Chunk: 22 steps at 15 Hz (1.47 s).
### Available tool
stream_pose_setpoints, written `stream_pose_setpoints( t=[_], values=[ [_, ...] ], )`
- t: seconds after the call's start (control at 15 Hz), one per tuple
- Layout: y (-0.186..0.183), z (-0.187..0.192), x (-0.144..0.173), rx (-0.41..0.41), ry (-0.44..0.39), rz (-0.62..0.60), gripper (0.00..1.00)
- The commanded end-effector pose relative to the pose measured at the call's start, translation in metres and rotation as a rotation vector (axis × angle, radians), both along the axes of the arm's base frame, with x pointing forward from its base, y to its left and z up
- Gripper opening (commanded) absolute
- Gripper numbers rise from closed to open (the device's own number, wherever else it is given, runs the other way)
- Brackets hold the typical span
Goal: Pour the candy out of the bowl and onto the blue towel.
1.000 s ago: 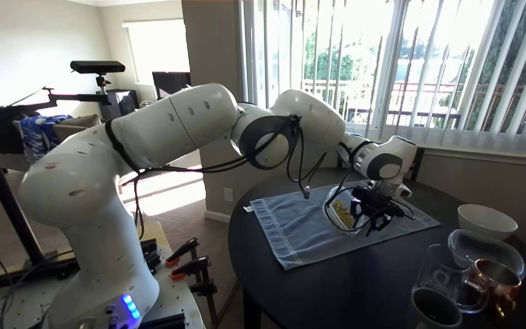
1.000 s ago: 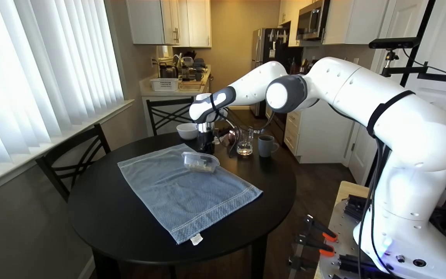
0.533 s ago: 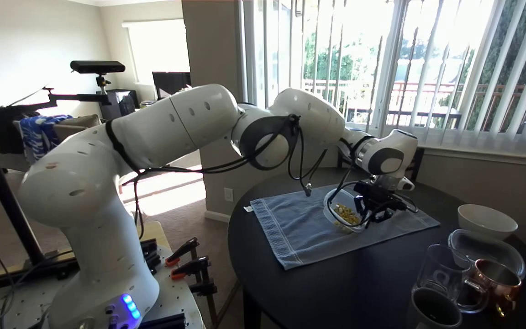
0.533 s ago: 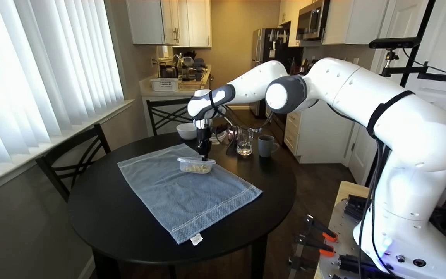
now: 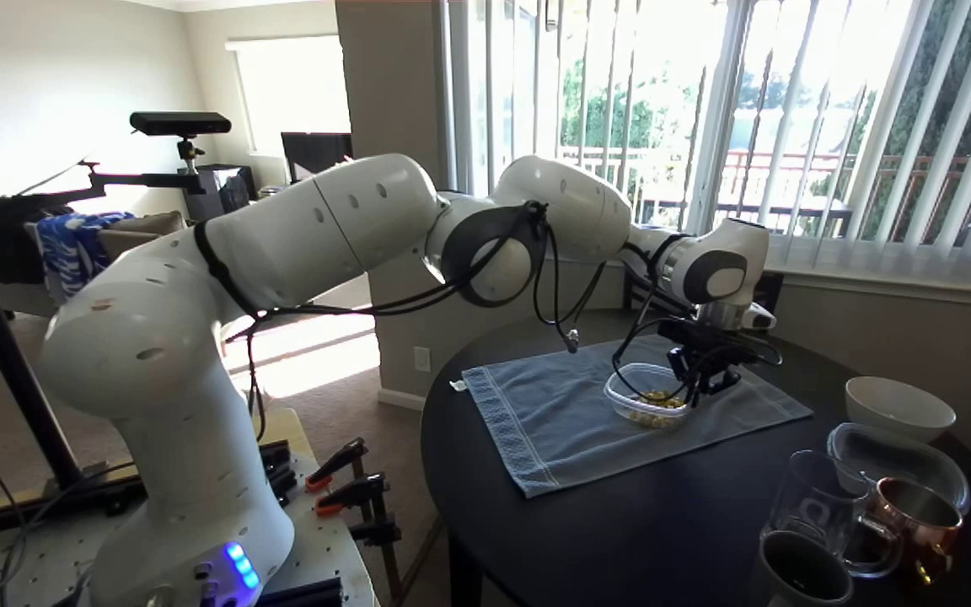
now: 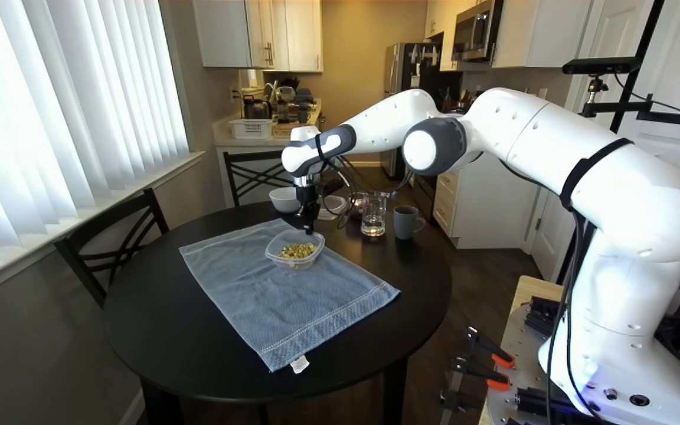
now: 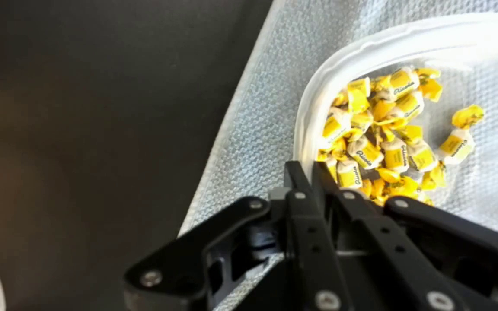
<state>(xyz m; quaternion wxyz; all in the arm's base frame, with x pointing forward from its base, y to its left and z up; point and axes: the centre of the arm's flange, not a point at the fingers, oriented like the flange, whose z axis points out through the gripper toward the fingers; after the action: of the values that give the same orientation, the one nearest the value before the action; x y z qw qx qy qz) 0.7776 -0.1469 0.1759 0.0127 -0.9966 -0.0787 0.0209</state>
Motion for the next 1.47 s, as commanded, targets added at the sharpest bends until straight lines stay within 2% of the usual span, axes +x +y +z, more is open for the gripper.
stream_pose_setpoints(
  t=[0.0, 0.4, 0.73, 1.07, 1.27, 1.4],
  values=[
    [0.002, 0.033, 0.002, -0.185, -0.015, -0.069, 0.05],
    [0.003, 0.076, 0.003, -0.496, -0.025, -0.16, 0.05],
    [0.001, 0.091, -0.001, -0.748, -0.01, -0.238, 0.05],
    [0.013, 0.108, -0.001, -0.986, 0.025, -0.264, 0.05],
    [0.021, 0.115, 0.001, -1.083, 0.053, -0.247, 0.05],
    [0.026, 0.113, 0.004, -1.116, 0.07, -0.219, 0.05]
  ],
)
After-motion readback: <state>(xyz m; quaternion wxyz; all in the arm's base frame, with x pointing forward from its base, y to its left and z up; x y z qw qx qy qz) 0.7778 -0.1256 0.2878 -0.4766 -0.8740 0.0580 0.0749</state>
